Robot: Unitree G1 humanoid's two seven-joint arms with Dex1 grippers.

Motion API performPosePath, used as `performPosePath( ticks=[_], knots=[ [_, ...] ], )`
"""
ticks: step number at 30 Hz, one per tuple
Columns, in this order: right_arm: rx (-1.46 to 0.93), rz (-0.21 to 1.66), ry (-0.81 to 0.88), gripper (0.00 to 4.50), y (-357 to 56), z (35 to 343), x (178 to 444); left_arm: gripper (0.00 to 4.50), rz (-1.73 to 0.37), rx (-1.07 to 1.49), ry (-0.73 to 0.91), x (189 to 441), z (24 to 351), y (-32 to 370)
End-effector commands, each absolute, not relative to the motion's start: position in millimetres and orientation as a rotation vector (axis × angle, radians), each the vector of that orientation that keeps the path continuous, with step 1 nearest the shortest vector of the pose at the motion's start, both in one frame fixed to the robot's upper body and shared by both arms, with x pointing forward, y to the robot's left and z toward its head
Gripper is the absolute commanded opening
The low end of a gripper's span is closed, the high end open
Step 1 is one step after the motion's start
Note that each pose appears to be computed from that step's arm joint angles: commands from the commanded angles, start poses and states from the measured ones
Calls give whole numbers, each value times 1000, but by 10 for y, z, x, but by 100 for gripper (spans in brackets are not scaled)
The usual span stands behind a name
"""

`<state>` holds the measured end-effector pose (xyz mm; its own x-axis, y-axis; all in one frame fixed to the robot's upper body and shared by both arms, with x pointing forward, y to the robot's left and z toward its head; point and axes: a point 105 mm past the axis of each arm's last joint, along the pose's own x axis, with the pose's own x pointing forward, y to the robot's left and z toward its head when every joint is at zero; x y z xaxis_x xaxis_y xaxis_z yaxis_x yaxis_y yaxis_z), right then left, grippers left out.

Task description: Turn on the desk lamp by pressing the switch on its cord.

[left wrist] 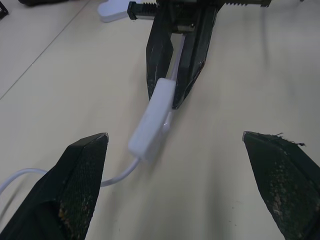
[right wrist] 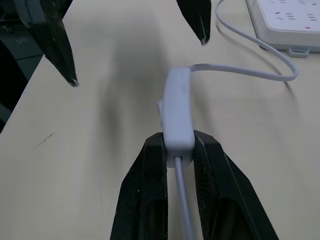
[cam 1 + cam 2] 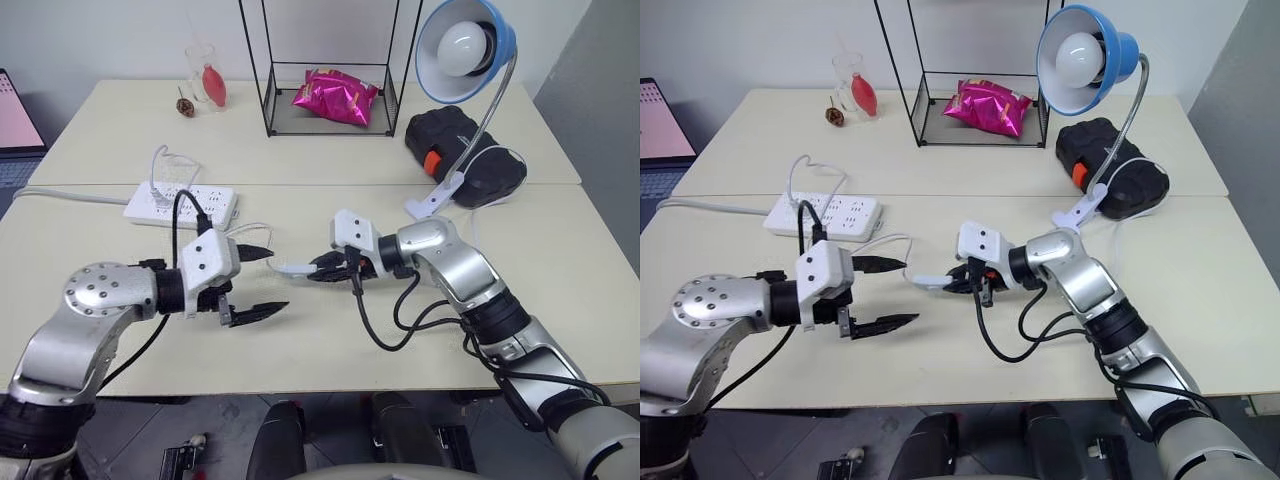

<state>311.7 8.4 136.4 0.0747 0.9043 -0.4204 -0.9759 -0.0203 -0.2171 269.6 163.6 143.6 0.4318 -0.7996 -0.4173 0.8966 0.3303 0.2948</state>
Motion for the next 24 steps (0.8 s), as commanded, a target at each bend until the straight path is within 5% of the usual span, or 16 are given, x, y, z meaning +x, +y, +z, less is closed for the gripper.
performPosePath(
  ticks=[1, 24],
  knots=[
    [-535, 1518, 130, 36, 119, 1445, 3067, 450, -1121, 569, 194, 2777, 1385, 1638],
    [-561, 1534, 143, 36, 105, 1417, 3038, 450, -1142, 479, 162, 2966, 1395, 1498]
  ],
)
